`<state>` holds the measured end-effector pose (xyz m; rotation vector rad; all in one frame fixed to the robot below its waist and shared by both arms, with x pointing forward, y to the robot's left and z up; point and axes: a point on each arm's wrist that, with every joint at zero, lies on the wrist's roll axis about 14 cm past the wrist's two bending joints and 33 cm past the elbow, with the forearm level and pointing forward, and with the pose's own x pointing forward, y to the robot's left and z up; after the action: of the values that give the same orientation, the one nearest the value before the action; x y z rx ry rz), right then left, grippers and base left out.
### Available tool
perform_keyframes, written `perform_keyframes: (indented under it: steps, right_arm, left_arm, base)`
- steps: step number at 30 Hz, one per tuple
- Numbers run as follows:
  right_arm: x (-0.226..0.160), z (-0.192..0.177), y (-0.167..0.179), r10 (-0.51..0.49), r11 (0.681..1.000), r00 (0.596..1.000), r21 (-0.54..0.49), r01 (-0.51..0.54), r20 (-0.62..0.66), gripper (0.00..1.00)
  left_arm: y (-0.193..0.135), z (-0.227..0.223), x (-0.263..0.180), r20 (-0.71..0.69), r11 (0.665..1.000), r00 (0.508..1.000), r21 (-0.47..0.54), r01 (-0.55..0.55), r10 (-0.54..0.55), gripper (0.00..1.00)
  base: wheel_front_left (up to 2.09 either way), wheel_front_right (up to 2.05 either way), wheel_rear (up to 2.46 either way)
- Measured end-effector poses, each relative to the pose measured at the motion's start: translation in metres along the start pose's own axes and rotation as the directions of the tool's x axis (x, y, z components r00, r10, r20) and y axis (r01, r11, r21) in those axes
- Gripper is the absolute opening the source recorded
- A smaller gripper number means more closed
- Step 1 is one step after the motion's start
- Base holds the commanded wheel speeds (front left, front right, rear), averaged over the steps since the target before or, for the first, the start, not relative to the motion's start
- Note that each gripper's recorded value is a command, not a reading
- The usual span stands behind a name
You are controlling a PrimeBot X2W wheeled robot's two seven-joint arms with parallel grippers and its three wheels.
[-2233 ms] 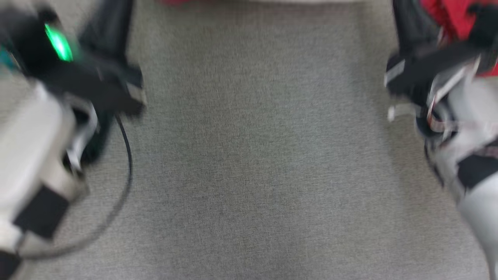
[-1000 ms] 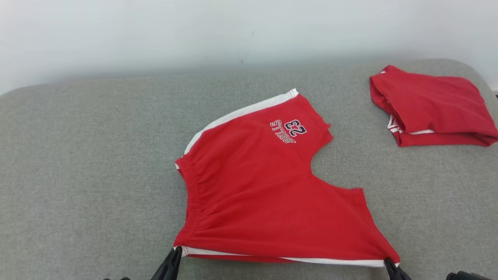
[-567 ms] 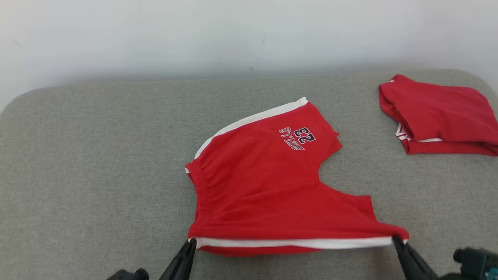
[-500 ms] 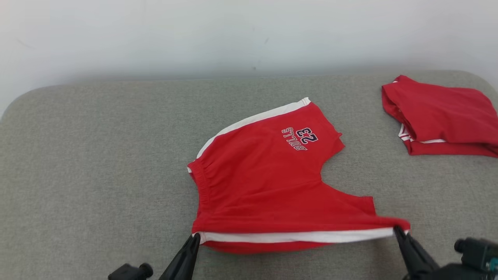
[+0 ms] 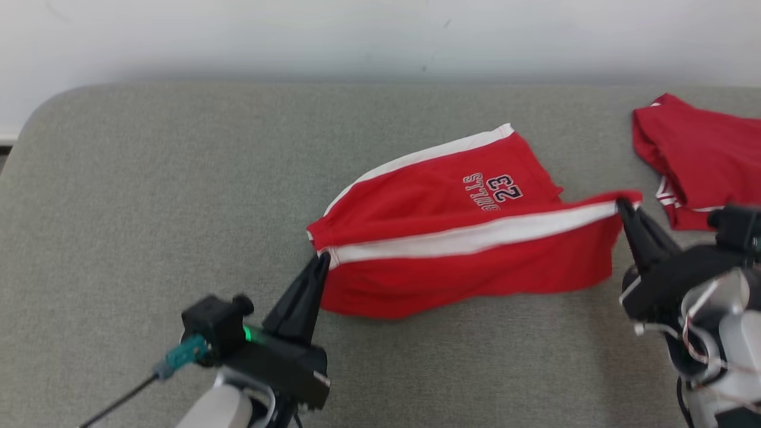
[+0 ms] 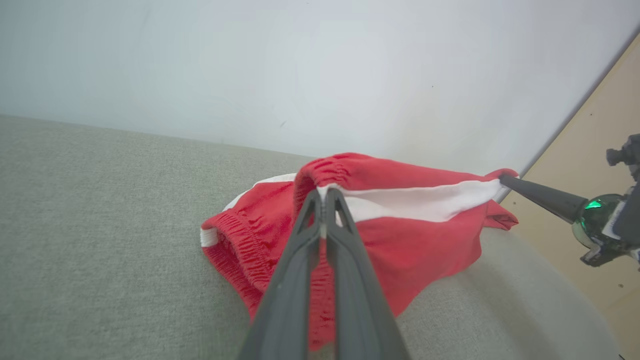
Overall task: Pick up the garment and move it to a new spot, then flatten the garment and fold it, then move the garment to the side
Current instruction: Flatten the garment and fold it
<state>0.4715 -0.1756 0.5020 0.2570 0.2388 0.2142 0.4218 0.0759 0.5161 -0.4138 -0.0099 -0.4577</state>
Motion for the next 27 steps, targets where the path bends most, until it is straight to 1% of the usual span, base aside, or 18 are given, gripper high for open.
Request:
perform_keyframes:
  steps: [9,16,17,21,25,26,27]
  right_arm:
    - [0.082,0.019,0.005,0.021,0.998,1.0,-0.059,-0.022,-0.011,0.0]
    - [0.134,0.005,0.009,0.024,0.996,0.998,-0.082,-0.028,-0.056,0.0]
    - [0.134,0.005,0.009,0.024,0.996,0.998,-0.082,-0.028,-0.056,0.0]
    - [0.156,-0.008,0.006,0.01,0.996,0.997,-0.085,-0.017,-0.079,0.0]
    - [0.171,-0.021,0.01,0.013,0.997,0.995,-0.081,-0.021,-0.104,0.0]
    - [0.173,-0.025,0.011,0.012,0.997,0.993,-0.074,-0.02,-0.114,0.06]
    - [0.175,-0.028,0.011,0.011,0.997,0.993,-0.073,-0.019,-0.119,0.51]
  left_arm:
    - [0.033,0.0,0.038,-0.012,0.998,0.998,0.011,-0.06,0.06,0.0]
    - [0.057,-0.013,0.06,-0.046,0.994,0.993,0.023,-0.104,0.105,0.0]
    - [0.057,-0.013,0.06,-0.046,0.994,0.993,0.023,-0.104,0.105,0.0]
    - [0.067,-0.022,0.066,-0.068,0.992,0.99,0.024,-0.123,0.125,0.0]
    - [0.075,-0.029,0.067,-0.082,0.989,0.986,0.024,-0.143,0.144,0.0]
    - [0.077,-0.03,0.066,-0.086,0.989,0.985,0.032,-0.145,0.147,0.0]
    - [0.078,-0.031,0.066,-0.089,0.988,0.985,0.041,-0.147,0.15,0.38]
  base:
    - [0.0,0.0,0.0]
    - [0.0,0.0,0.0]
    - [0.0,0.0,0.0]
    - [0.0,0.0,0.0]
    - [0.0,0.0,0.0]
    - [0.0,0.0,0.0]
    - [0.0,0.0,0.0]
